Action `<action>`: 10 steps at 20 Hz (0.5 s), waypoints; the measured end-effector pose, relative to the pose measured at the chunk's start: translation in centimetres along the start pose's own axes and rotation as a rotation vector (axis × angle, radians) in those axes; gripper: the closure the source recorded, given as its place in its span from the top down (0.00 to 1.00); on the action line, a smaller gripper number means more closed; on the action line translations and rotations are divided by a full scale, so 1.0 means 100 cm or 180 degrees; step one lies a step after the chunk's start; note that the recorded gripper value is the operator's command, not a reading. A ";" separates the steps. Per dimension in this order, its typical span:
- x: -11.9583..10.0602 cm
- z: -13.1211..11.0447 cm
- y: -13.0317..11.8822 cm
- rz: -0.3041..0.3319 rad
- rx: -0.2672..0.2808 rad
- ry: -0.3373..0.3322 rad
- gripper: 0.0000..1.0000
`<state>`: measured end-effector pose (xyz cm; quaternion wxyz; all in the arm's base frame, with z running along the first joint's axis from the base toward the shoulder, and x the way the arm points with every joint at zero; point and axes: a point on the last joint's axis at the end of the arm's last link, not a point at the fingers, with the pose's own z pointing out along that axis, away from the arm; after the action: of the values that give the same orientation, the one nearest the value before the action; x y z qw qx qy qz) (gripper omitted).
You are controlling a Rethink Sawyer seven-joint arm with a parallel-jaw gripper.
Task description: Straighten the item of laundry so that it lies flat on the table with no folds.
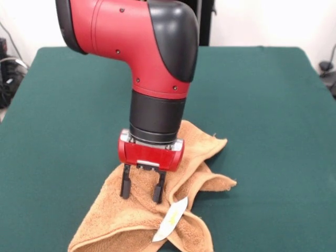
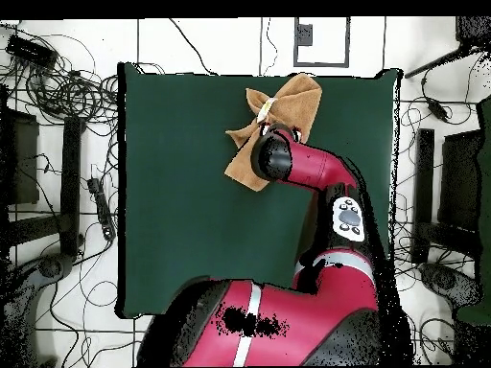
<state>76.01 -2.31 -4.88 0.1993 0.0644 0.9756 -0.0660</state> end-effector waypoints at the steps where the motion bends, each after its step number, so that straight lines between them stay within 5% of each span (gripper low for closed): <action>1: 0.000 0.000 0.000 -0.0002 0.0000 -0.0002 1.00; 10: 0.000 0.000 0.002 -0.0016 0.0004 -0.0007 1.00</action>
<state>76.04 -2.09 -4.88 0.2002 0.0620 0.9755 -0.0671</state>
